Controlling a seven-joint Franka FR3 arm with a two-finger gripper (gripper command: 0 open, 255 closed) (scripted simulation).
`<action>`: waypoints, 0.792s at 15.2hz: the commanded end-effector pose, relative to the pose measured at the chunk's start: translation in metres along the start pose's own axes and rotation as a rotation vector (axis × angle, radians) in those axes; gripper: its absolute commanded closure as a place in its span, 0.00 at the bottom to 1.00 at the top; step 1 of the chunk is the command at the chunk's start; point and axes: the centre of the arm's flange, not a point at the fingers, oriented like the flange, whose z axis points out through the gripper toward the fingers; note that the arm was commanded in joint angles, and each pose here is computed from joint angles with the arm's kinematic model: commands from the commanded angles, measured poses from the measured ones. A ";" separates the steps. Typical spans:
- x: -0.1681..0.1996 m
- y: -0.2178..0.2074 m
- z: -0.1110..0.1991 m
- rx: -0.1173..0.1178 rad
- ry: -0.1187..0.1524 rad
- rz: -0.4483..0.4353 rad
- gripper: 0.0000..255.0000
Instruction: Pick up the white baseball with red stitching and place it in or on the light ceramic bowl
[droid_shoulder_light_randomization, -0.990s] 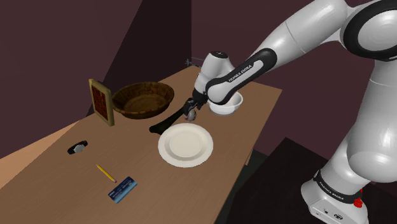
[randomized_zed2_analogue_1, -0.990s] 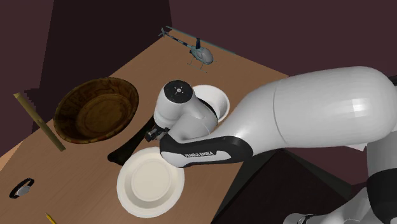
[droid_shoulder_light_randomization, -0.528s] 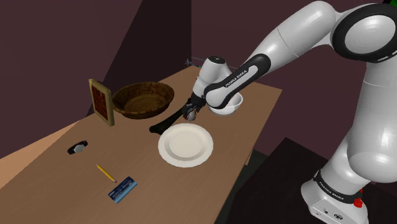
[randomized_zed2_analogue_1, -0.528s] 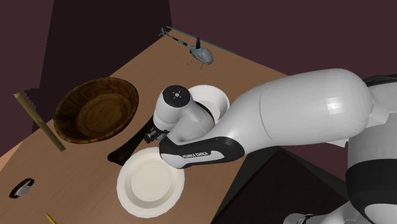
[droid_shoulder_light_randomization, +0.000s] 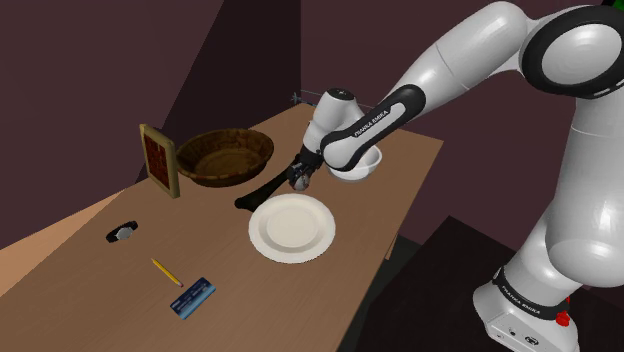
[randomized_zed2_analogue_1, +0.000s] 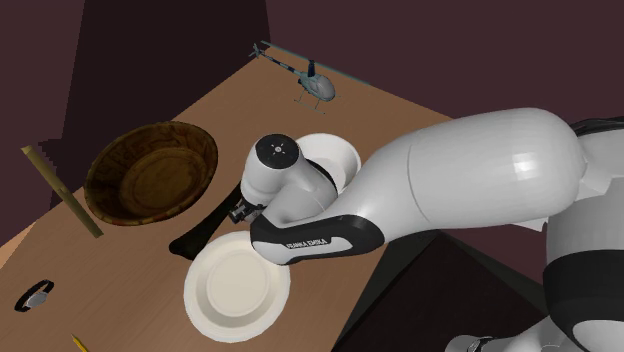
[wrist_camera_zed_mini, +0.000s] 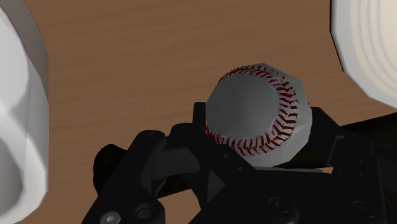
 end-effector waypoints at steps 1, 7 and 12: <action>0.000 0.000 0.000 0.000 -0.001 0.000 1.00; 0.002 0.000 -0.005 0.000 -0.001 0.000 1.00; 0.011 -0.003 -0.029 0.000 -0.001 0.000 1.00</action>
